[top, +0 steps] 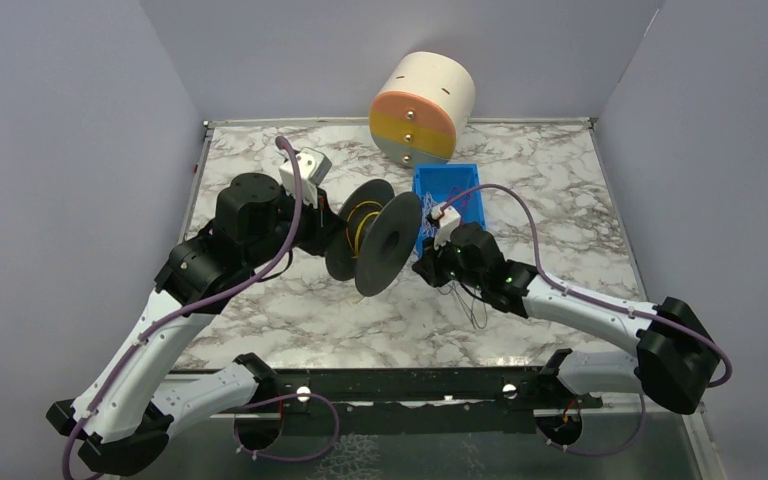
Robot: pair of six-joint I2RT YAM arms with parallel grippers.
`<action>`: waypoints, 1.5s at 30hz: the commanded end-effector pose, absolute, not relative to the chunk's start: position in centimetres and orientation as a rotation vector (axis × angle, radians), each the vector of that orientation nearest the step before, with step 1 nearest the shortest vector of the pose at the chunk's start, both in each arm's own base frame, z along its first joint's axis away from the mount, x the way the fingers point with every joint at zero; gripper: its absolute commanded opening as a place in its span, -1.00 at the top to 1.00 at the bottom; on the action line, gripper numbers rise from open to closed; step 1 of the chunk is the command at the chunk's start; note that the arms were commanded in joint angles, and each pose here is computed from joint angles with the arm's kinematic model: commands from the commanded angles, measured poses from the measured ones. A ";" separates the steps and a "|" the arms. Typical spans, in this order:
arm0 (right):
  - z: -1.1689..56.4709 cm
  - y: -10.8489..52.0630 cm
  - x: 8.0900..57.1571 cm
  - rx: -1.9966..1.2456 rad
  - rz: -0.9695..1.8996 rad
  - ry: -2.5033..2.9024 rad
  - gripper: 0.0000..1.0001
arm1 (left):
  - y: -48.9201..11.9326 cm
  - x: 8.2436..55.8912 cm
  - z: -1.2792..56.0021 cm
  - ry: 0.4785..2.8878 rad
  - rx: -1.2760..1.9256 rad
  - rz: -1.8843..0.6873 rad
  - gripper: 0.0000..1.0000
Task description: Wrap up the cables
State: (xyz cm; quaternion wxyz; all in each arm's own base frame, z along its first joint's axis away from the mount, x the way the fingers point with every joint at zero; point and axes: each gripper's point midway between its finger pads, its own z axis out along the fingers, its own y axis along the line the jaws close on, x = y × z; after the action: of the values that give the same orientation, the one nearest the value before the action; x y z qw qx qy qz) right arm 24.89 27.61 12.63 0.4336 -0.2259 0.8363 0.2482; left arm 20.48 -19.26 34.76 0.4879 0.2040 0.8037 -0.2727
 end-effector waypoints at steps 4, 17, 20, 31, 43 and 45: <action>13.9 29.5 23.5 -0.562 0.826 1.987 0.47 | -19.5 21.1 41.6 1.711 0.364 -0.762 1.00; 14.9 30.5 20.3 -0.550 1.097 1.872 0.35 | -17.9 21.8 43.6 1.610 0.189 -0.772 1.00; 15.0 31.3 19.4 -0.563 1.178 1.862 0.35 | -17.6 22.1 43.6 1.595 0.142 -0.771 1.00; 17.3 35.0 15.9 -0.651 1.348 1.821 0.35 | -16.2 24.4 42.6 1.599 -0.040 -0.700 1.00; 20.9 39.5 12.6 -0.825 1.276 1.792 0.54 | -15.2 27.1 39.4 1.659 -0.152 -0.557 1.00; 21.5 39.9 12.2 -0.852 1.262 1.790 0.59 | -15.0 27.4 38.7 1.675 -0.157 -0.527 1.00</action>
State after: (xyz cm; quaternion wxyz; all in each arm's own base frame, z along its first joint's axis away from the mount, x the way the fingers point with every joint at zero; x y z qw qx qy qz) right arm 12.39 39.22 21.33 0.3811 -0.3150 0.6908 0.5276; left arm 26.22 -15.58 36.44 0.5993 -0.0271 0.7673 -0.2265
